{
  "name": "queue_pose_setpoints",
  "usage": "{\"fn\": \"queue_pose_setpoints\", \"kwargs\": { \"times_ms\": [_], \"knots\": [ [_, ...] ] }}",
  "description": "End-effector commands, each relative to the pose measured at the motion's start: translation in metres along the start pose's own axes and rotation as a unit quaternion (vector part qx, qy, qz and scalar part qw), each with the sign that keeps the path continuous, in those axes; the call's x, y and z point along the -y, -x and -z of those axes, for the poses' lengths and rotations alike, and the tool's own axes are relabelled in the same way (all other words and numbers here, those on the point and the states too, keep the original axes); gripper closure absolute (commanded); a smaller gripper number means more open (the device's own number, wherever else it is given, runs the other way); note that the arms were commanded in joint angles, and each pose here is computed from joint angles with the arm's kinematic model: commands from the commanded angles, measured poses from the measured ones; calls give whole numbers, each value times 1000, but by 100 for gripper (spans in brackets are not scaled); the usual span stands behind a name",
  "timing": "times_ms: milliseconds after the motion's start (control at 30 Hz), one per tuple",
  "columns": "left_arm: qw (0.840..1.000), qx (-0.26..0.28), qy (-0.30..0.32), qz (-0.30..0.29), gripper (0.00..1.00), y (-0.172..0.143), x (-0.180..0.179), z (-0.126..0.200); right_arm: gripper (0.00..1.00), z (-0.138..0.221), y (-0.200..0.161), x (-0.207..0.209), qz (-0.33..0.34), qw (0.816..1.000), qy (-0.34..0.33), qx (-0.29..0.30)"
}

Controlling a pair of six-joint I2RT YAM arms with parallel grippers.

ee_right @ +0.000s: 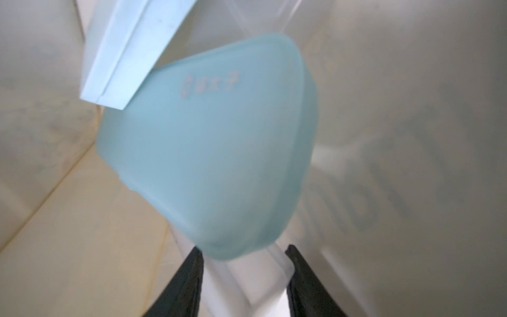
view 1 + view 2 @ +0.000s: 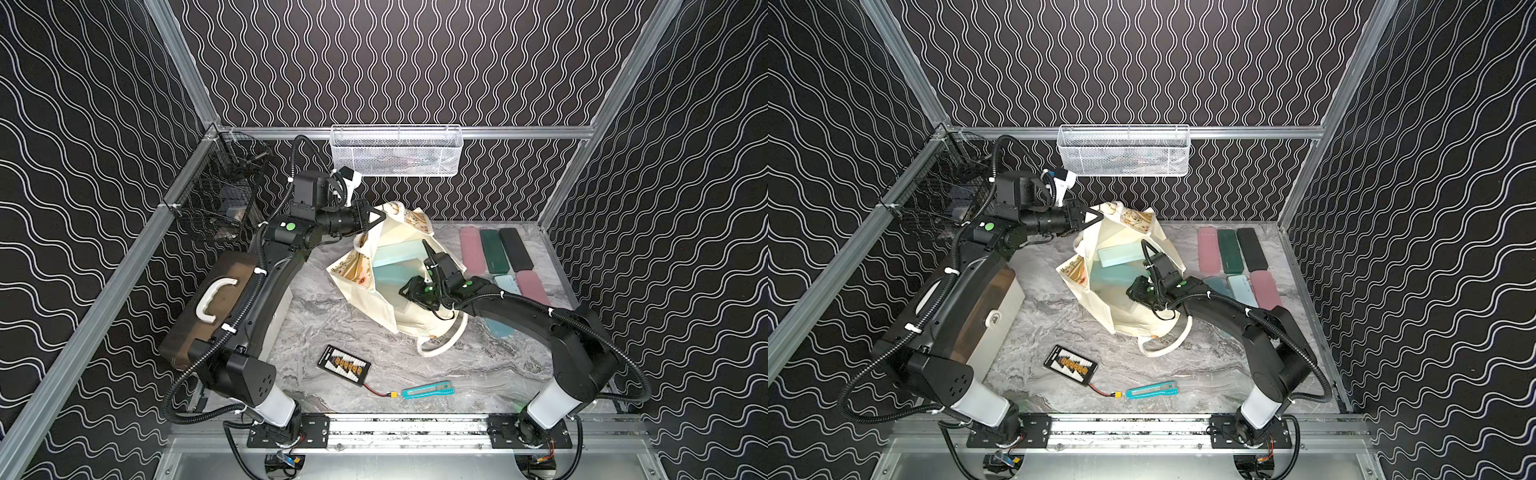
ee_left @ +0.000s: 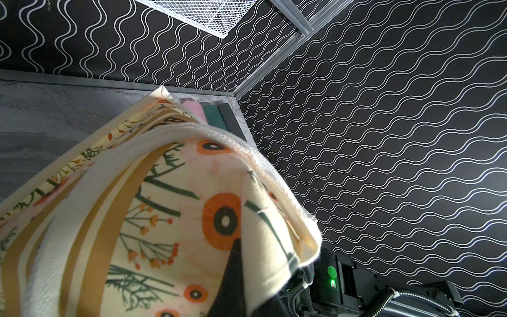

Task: Take out the pencil case from the canvas bag
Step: Pick up the pencil case from the canvas bag.

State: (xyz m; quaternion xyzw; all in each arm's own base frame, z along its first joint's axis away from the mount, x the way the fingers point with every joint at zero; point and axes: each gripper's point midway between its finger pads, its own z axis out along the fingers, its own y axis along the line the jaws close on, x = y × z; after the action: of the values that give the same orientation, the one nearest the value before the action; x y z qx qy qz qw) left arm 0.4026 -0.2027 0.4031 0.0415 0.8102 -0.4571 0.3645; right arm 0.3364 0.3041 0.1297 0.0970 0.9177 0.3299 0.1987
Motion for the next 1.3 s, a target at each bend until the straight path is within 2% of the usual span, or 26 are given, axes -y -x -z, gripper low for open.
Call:
{"fn": "queue_pose_setpoints", "kwargs": {
  "times_ms": [0,133,333,567,833,1067,1267],
  "knots": [
    [997,38,-44,-49,100,18,26,8,59,7,8,-1,-1,1000,5,26],
    [997,35,-46,-46,100,18,25,6,69,14,11,-3,5,999,7,39],
    [997,39,-44,-46,100,20,24,6,75,19,13,1,12,999,-6,46],
    [998,37,-33,-47,100,19,21,6,76,28,19,0,33,997,-20,60],
    [998,33,-1,-44,100,19,7,3,76,47,21,-2,93,991,-49,84],
    [999,31,13,-41,100,18,-2,-2,76,65,21,-12,178,974,-97,105],
    [998,28,28,-42,100,16,-10,-3,76,81,23,-12,224,959,-124,120]
  ]
}}
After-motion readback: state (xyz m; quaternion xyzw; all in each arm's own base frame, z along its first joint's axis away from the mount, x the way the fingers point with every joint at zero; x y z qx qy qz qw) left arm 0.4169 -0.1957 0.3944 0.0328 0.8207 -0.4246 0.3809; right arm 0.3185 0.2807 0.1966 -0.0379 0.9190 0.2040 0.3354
